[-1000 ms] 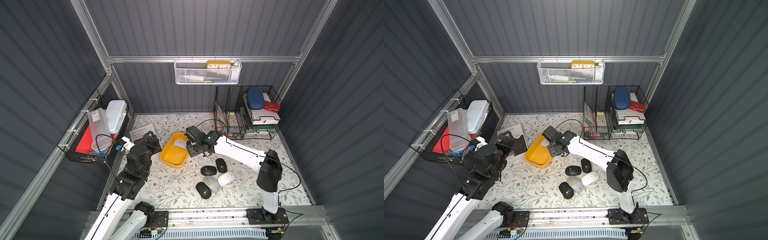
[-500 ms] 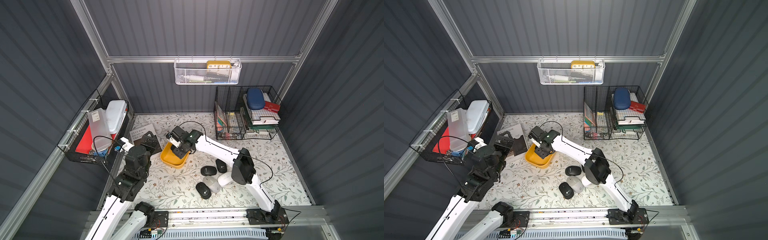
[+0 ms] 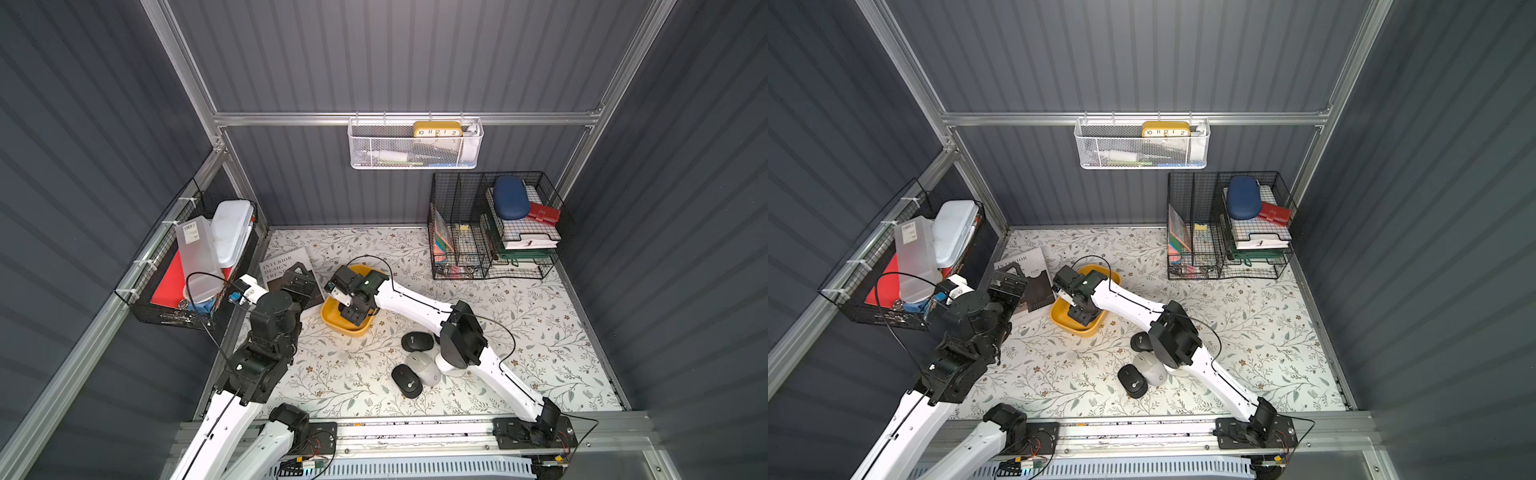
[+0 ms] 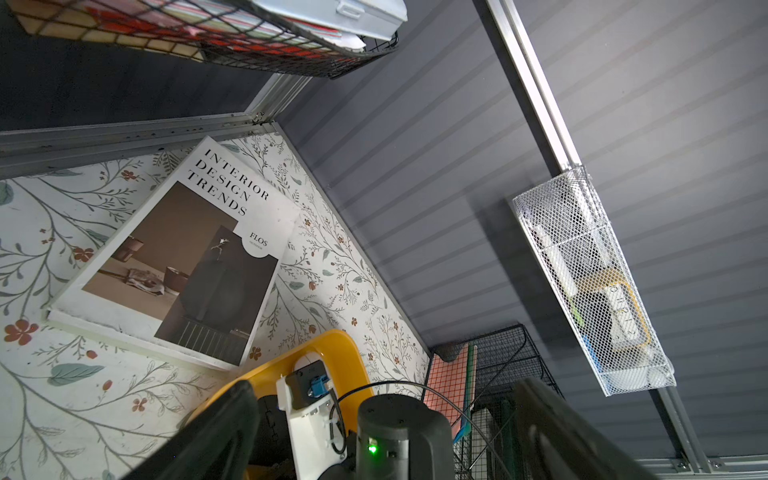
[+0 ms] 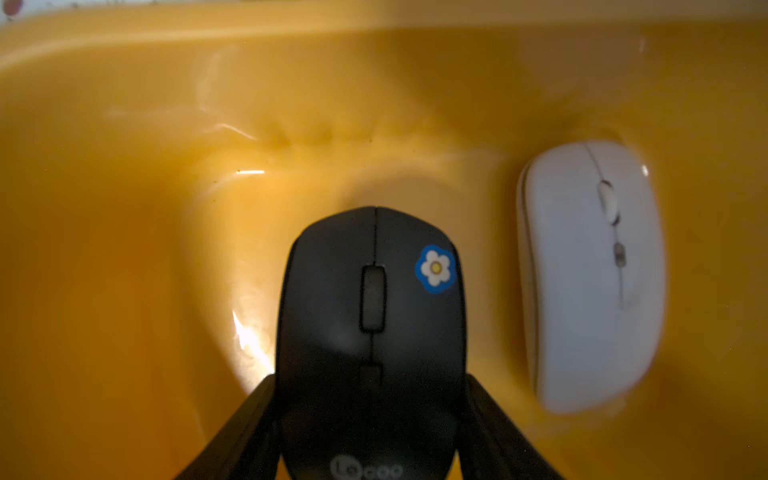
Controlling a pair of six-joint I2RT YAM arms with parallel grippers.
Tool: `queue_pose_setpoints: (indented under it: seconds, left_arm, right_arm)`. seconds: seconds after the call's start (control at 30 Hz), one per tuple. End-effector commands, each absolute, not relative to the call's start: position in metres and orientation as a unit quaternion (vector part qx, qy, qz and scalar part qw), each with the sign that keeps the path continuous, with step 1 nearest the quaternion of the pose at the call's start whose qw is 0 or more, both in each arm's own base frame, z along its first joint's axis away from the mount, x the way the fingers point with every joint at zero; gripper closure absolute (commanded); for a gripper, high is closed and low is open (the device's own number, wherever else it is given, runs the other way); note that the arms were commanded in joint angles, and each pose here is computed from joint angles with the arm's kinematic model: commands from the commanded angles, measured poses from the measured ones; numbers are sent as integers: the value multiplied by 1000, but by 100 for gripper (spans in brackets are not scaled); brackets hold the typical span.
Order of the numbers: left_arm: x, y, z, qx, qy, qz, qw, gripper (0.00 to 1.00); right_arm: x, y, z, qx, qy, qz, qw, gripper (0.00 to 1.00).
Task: Put the mouse in the storage box
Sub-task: Place the mouse in the storage box.
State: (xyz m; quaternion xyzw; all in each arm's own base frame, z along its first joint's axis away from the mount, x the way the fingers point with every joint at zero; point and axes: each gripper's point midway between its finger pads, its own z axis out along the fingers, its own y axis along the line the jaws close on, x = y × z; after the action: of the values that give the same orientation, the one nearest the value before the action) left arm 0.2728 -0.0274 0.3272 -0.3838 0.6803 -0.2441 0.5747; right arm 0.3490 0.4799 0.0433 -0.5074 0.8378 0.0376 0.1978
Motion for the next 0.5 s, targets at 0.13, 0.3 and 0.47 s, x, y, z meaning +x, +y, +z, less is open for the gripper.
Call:
queue_pose_setpoints:
  seconds: [0.13,0.3,0.47]
  left_arm:
    - [273,-27,321,-379,687,-237,573,1]
    - [274,-29,326,-373,688,-240,575,1]
    - [277,-36,332,-355,695,-246,575,1]
  right_arm:
    - [356,484,76,-503,831,39,234,6]
    - [356,479,134,-487,829,57,269,3]
    - [332,441,189,-482,831,88,265,5]
